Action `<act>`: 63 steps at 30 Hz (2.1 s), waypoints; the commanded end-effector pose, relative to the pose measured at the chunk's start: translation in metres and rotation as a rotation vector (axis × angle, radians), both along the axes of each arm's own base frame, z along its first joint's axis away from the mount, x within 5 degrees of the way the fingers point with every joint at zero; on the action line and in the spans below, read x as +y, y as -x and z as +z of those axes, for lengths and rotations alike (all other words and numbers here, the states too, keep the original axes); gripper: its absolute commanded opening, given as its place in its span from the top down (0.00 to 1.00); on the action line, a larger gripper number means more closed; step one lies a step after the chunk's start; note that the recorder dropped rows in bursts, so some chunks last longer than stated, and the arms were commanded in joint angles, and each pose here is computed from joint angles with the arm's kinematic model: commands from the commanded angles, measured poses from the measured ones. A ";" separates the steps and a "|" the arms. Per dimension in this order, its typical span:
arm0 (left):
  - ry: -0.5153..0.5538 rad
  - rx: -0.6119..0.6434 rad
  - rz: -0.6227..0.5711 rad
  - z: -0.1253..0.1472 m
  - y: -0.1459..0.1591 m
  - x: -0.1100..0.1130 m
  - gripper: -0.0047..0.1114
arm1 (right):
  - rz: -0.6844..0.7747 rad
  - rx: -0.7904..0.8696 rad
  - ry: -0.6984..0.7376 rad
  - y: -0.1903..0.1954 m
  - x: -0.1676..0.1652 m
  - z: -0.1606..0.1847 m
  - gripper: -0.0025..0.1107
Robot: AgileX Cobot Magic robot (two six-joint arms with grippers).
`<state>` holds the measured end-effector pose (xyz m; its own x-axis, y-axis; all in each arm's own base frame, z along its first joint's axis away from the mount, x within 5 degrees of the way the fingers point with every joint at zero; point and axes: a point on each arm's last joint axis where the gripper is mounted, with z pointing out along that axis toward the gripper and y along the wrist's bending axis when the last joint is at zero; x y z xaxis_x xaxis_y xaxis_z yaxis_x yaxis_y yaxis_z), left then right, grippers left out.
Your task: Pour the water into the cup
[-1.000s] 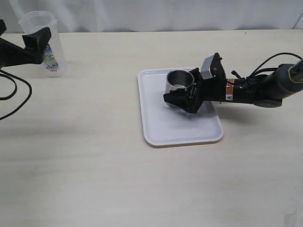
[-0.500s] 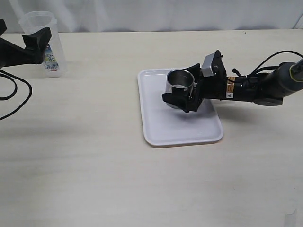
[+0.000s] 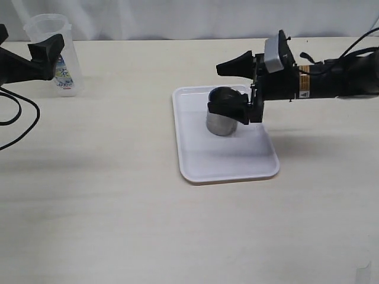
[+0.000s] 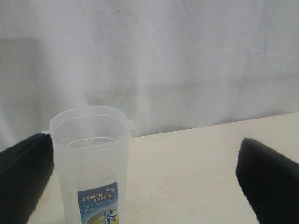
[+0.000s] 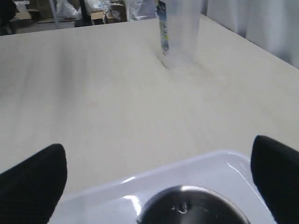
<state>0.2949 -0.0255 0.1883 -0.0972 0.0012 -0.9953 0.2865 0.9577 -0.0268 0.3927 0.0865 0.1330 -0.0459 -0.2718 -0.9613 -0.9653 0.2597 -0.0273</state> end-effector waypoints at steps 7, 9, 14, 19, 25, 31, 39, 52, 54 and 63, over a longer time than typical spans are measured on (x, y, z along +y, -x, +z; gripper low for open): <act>0.014 -0.016 0.004 0.003 0.001 0.001 0.05 | -0.040 -0.069 0.012 0.045 -0.031 0.110 0.01; 0.014 -0.016 0.004 0.003 0.001 0.001 0.05 | -0.062 -0.128 -0.004 0.062 -0.033 0.125 0.01; 0.014 -0.016 0.004 0.003 0.001 0.001 0.05 | -0.112 -0.297 -0.063 0.109 -0.028 0.157 0.01; 0.014 -0.016 0.004 0.003 0.001 0.001 0.05 | -0.283 -0.406 -0.044 0.149 -0.031 0.180 0.01; 0.012 -0.016 0.001 0.003 0.001 0.000 0.05 | -0.434 -0.430 -0.084 0.188 -0.034 0.208 0.01; 0.044 -0.028 -0.037 0.004 0.002 -0.003 0.05 | -0.445 -0.456 -0.189 0.230 -0.030 0.239 0.01; 0.034 -0.013 -0.055 0.023 0.011 -0.005 0.05 | -0.421 -0.605 -0.188 0.268 -0.026 0.258 0.01; -0.028 -0.046 0.058 0.085 0.069 0.005 0.05 | -0.417 -0.616 -0.211 0.279 -0.025 0.262 0.01; -0.035 -0.072 0.071 0.093 0.082 0.006 0.05 | -0.417 -0.616 -0.211 0.279 -0.025 0.262 0.01; -0.031 -0.100 0.186 0.122 0.134 0.016 0.05 | -0.417 -0.616 -0.211 0.279 -0.025 0.262 0.01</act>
<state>0.1732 -0.0121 0.3061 0.0068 0.0437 -0.9990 0.1361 0.9897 0.0442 0.1139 0.0622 0.3960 0.4607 -0.1619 -0.8726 -0.6136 0.6523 -0.4450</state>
